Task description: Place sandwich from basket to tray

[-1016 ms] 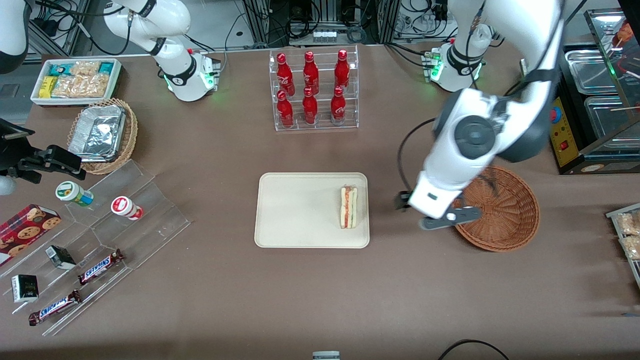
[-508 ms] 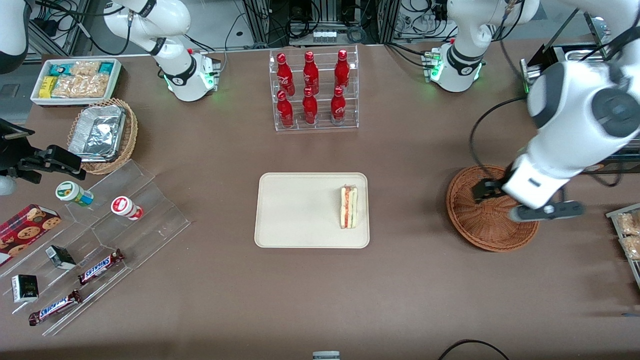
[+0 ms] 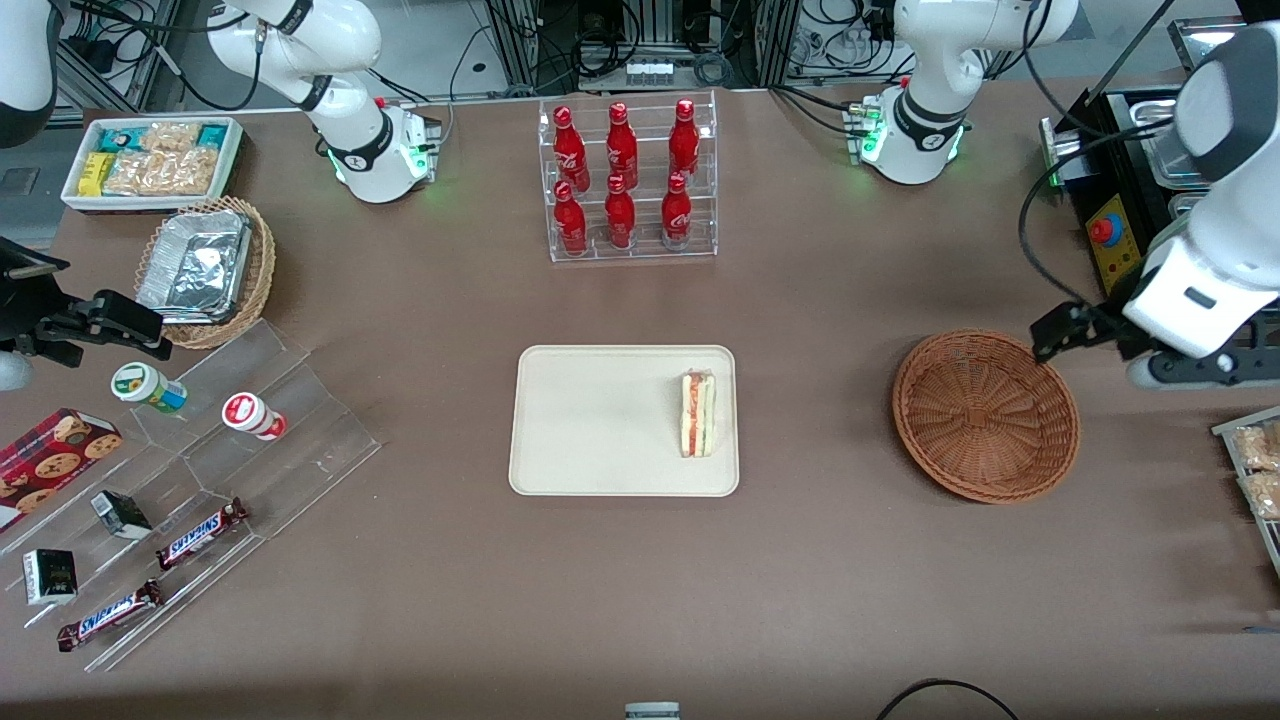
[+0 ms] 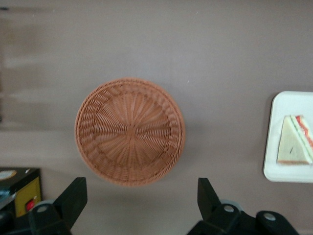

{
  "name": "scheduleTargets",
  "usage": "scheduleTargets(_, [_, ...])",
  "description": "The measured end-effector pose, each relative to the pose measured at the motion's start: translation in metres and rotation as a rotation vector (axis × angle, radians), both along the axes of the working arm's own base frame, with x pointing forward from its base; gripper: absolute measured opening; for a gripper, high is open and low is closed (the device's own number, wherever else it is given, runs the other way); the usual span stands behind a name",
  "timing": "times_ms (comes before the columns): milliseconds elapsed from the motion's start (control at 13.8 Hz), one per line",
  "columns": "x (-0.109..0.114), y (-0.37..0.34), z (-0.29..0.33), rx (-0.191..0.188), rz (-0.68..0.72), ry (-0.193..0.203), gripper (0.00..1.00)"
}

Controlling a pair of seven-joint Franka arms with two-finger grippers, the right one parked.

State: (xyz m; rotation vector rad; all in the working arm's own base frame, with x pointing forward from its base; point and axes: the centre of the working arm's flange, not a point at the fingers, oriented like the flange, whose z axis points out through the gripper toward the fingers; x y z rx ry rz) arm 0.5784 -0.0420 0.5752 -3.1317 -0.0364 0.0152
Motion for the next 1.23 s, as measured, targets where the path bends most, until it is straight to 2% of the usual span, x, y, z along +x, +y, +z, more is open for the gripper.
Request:
scheduleTargets(145, [-0.009, 0.002, 0.012, 0.004, 0.000, 0.040, 1.00])
scheduleTargets(363, [-0.025, 0.003, 0.033, 0.003, 0.001, 0.053, 1.00])
scheduleTargets(508, [-0.040, 0.004, 0.044, 0.005, 0.001, 0.087, 1.00])
scheduleTargets(581, [-0.045, 0.005, 0.049, 0.005, 0.001, 0.090, 1.00])
scheduleTargets(1234, [-0.046, 0.015, 0.060, 0.002, 0.018, 0.051, 1.00])
